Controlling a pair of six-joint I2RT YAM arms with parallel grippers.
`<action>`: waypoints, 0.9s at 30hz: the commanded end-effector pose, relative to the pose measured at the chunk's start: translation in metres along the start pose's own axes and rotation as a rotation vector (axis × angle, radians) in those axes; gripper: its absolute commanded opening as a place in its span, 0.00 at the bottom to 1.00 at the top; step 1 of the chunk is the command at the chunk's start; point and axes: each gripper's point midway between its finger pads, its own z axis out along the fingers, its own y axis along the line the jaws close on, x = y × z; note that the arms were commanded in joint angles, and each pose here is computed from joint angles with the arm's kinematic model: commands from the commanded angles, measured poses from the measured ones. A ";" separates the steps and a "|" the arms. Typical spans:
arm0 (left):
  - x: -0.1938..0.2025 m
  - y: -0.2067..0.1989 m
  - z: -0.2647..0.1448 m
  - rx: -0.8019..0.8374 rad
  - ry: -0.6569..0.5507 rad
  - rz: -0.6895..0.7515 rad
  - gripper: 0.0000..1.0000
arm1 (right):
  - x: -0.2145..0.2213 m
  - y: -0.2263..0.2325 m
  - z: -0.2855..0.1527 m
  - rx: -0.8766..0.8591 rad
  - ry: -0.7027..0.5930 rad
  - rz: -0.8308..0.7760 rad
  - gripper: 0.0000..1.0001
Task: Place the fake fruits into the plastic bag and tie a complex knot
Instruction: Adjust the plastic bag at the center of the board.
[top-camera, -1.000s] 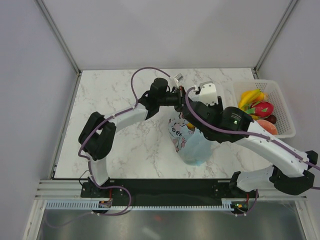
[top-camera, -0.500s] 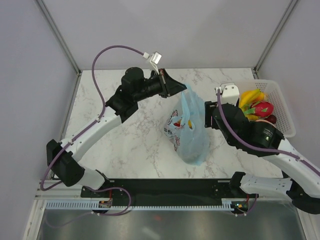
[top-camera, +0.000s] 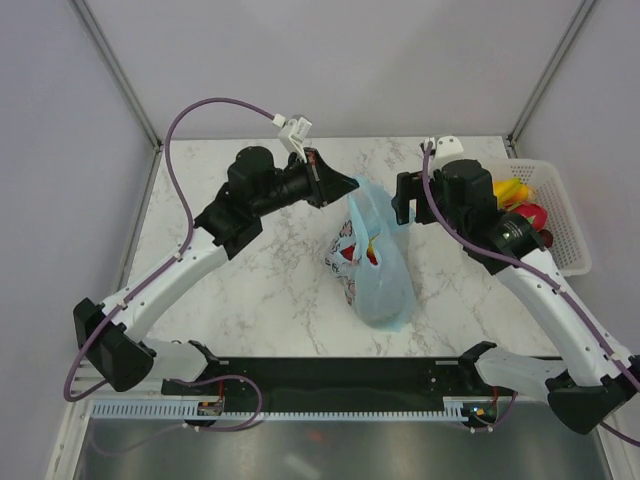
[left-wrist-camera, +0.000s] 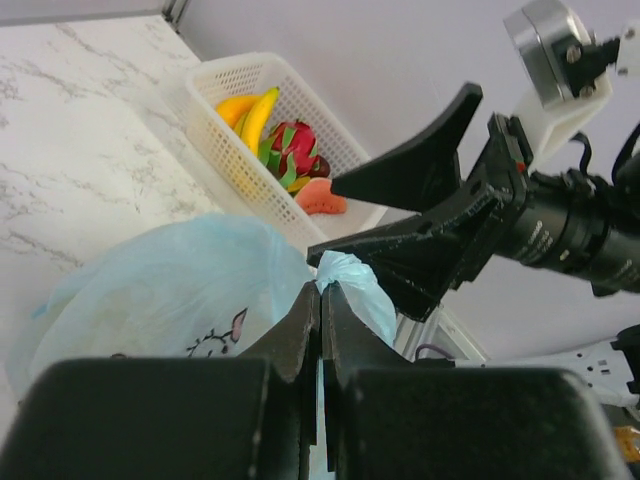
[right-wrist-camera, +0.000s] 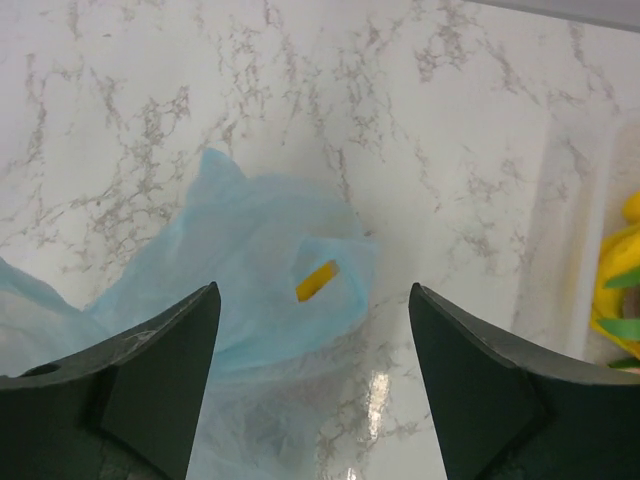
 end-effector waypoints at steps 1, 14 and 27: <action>0.007 -0.003 -0.015 0.022 0.007 0.061 0.02 | -0.005 0.032 0.017 -0.236 -0.019 -0.044 0.86; 0.028 0.001 -0.043 0.048 -0.070 0.206 0.02 | 0.007 0.076 0.003 -0.550 0.083 0.059 0.91; 0.017 -0.024 -0.060 0.108 -0.104 0.223 0.02 | 0.032 0.071 0.038 -0.487 0.185 0.084 0.24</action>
